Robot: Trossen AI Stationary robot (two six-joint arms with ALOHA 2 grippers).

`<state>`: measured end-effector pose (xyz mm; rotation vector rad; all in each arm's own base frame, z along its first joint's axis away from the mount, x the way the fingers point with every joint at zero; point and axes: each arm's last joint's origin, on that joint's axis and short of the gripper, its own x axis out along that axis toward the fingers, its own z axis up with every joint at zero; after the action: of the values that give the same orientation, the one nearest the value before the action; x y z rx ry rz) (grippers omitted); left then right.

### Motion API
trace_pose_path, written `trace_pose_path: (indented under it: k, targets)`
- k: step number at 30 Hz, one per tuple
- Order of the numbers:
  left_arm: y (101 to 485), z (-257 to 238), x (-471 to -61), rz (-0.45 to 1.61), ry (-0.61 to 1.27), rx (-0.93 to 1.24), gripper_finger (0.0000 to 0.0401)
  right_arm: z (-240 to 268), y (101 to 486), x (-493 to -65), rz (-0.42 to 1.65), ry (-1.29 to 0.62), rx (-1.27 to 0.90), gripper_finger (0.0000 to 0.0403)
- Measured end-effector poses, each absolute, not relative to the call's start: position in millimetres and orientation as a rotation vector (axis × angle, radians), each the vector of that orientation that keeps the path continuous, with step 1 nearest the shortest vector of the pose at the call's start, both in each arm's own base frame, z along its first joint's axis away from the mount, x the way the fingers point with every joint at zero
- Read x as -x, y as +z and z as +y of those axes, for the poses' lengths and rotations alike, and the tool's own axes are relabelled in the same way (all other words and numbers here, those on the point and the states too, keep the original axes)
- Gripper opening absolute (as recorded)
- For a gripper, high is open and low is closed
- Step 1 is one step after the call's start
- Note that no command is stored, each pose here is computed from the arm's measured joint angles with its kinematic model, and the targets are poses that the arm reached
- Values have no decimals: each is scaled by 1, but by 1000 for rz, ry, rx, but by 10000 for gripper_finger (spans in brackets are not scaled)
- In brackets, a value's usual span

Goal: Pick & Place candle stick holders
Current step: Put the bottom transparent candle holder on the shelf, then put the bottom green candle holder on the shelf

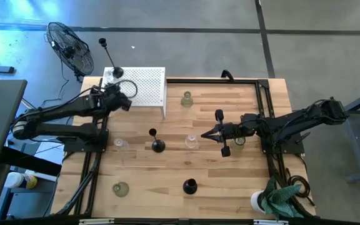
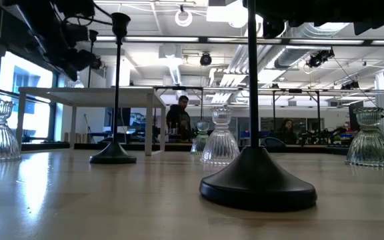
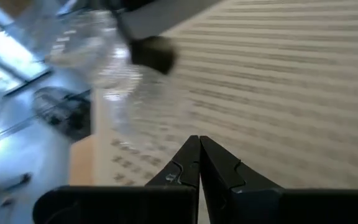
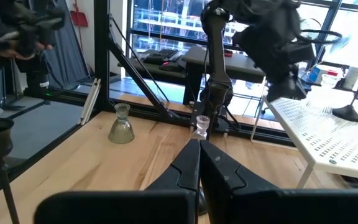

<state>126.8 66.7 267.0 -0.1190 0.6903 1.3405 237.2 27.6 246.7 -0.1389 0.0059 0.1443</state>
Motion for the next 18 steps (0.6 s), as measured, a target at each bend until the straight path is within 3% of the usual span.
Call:
trace_pose_path:
  k: [12,18]
  targets:
    - [302,-28,-146,626,593,20,1,27,246,-237,11,143,138,2]
    - [317,-86,-147,700,171,20,1,28,246,-237,12,144,136,2]
